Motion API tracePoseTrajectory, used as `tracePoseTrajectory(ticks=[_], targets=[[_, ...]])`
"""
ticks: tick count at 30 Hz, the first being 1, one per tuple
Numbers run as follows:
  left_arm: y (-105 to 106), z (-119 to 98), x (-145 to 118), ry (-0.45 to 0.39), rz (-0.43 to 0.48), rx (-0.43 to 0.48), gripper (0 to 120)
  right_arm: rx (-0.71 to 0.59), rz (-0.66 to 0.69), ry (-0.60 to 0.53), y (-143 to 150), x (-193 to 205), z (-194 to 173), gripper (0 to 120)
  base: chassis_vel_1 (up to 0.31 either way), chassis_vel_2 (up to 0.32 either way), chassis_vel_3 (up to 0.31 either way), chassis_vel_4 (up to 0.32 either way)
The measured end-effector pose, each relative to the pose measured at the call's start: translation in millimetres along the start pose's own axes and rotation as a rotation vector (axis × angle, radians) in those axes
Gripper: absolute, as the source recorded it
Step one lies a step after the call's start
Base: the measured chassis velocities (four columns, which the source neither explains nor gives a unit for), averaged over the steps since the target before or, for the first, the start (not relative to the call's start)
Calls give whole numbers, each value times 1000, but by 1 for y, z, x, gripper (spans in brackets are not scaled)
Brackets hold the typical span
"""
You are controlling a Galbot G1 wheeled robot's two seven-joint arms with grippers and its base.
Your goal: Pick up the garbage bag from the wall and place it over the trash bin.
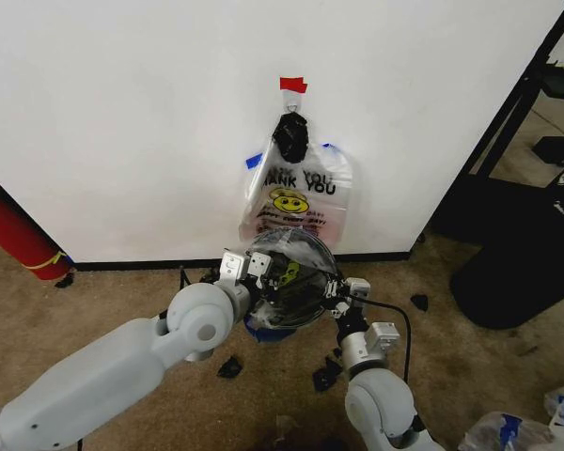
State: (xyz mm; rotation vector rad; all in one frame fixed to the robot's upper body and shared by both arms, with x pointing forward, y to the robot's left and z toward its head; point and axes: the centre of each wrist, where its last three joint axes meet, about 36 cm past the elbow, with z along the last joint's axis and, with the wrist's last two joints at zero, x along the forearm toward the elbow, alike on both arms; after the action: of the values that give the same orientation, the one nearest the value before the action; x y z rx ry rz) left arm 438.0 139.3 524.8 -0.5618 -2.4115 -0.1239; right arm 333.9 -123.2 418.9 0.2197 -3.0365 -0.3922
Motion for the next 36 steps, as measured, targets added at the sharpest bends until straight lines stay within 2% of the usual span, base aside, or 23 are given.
tracePoseTrajectory(ticks=[12,25,36], targets=[[-6,-4,-24,18,-25,0,0,8,-7,-1,2,7,2,1,0,0,0,0],[-30,-12,-53,43,-16,-3,0,11,-18,-7,-1,12,0,1,0,0,0,0],[-35,-14,-68,60,-23,11,0,-5,-63,-9,-4,17,-6,1,0,0,0,0]])
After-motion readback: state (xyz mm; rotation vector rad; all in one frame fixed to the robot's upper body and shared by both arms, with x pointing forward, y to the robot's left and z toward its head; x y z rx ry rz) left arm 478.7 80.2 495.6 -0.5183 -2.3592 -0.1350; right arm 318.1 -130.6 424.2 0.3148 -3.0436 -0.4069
